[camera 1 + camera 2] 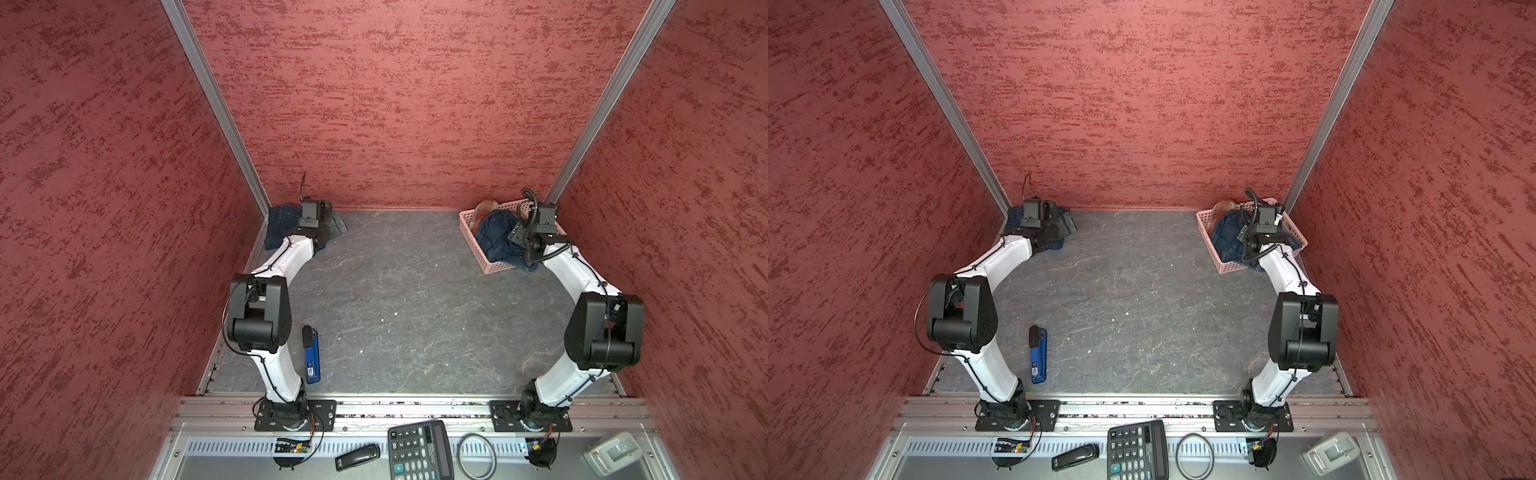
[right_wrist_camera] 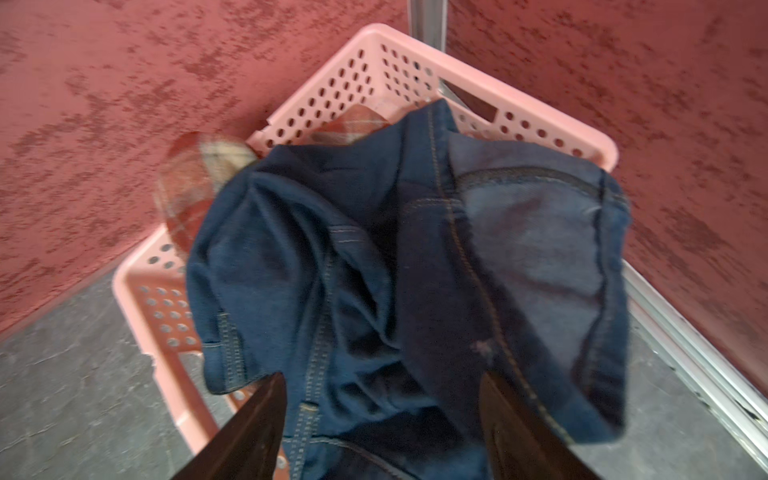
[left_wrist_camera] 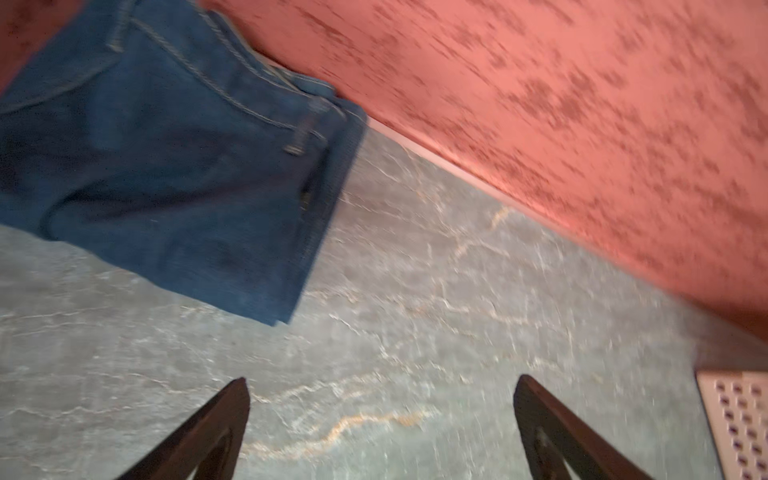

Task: Fold and stack the skirts
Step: 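Lift the denim skirt out of the pink basket with the right gripper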

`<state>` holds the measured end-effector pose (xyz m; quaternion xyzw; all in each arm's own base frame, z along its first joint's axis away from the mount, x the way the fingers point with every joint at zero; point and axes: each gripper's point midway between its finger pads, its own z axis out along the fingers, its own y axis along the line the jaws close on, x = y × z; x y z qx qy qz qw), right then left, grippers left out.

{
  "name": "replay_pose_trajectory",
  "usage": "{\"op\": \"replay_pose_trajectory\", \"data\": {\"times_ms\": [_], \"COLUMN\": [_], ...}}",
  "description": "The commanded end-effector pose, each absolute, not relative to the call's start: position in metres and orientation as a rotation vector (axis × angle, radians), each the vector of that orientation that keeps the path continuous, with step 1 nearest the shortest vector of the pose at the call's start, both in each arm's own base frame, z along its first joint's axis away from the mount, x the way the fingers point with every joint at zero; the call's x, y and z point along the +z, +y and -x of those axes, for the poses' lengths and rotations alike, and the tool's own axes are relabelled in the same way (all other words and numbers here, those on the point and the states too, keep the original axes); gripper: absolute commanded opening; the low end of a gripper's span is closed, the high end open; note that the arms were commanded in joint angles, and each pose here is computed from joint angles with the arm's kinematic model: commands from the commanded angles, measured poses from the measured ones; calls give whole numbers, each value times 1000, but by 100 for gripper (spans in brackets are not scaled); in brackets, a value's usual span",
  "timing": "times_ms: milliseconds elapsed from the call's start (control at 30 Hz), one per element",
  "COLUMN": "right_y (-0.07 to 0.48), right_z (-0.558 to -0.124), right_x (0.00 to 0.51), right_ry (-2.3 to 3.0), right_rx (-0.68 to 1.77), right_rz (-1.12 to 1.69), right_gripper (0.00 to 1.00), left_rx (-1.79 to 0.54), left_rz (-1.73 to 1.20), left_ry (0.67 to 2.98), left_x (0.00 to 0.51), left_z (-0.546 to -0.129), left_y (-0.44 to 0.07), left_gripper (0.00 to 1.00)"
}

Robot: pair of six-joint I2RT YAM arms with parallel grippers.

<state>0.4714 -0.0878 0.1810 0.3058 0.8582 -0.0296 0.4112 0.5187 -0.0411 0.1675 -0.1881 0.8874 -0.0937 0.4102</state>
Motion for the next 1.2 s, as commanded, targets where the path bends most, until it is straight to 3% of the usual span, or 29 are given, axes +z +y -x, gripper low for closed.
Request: {"op": "replay_pose_trajectory", "data": {"times_ms": [0, 167, 300, 367, 467, 633, 833, 1167], "right_y": [-108, -128, -128, -130, -133, -136, -117, -13], "right_z": [-464, -480, -492, -493, -496, -495, -485, -449], "right_x": [173, 149, 147, 151, 160, 208, 316, 510], "right_ry": [2158, 2210, 2227, 2226, 2224, 2121, 1862, 1492], "right_rx": [-117, -118, -90, -98, -121, -132, 4, 196], "right_rz": [-843, -867, -848, -842, -818, -787, -699, -360], "right_gripper": [74, 70, 53, 38, 0, 0, 0, 0], "left_rx": [-200, -314, -403, -420, -457, -508, -554, -637], "left_rz": [360, 217, 109, 86, 58, 33, 27, 89], "left_ry": [2212, 2201, 2195, 2183, 2159, 2124, 2136, 2210], "left_x": [190, 206, 228, 241, 262, 291, 289, 254], "left_z": [-515, -507, -497, -491, -480, -457, -433, -421], "left_y": [-49, -79, -101, -106, -113, -121, -123, -129], "left_gripper": [99, 99, 99, 99, 99, 99, 99, 99]}}
